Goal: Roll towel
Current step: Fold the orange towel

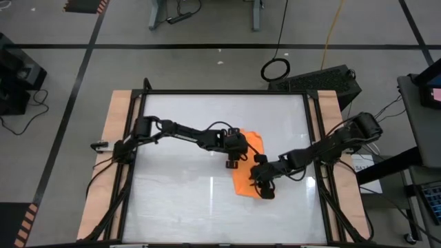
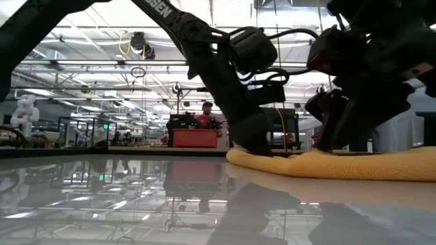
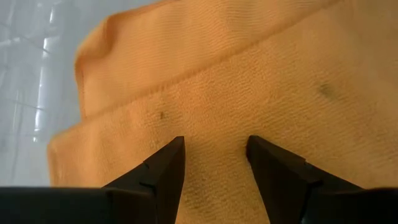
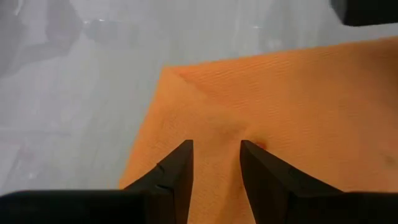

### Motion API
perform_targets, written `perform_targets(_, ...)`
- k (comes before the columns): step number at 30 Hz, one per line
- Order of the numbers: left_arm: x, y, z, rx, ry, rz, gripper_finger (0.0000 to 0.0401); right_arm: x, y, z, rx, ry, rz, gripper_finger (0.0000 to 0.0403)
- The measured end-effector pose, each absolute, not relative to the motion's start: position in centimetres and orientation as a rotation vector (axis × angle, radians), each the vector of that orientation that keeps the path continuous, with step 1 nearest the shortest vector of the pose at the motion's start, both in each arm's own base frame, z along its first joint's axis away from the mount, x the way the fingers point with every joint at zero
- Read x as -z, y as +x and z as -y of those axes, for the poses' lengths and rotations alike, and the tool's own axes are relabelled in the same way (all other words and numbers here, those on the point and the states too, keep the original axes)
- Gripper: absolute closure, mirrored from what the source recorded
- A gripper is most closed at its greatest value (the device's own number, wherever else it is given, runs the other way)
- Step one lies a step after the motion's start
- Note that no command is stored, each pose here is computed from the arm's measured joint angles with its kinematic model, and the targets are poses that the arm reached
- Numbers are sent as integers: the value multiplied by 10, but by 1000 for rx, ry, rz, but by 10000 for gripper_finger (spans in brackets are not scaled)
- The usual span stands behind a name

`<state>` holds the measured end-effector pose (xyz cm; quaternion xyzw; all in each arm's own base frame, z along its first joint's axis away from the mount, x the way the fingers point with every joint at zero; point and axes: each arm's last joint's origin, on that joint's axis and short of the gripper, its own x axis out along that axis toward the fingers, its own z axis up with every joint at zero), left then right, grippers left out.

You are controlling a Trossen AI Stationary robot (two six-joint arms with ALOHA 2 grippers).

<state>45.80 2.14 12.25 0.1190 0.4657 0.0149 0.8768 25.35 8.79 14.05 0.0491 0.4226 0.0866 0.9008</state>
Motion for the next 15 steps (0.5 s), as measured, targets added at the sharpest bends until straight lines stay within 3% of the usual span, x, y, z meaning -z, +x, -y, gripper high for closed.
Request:
perform_targets(10, -121, 460, -21, -25, 256, -956, 214, -141, 251, -84, -79, 88, -886, 324)
perform_targets(15, -120, 459, -21, -23, 256, -958, 214, -140, 248, -82, -52, 60, -914, 323)
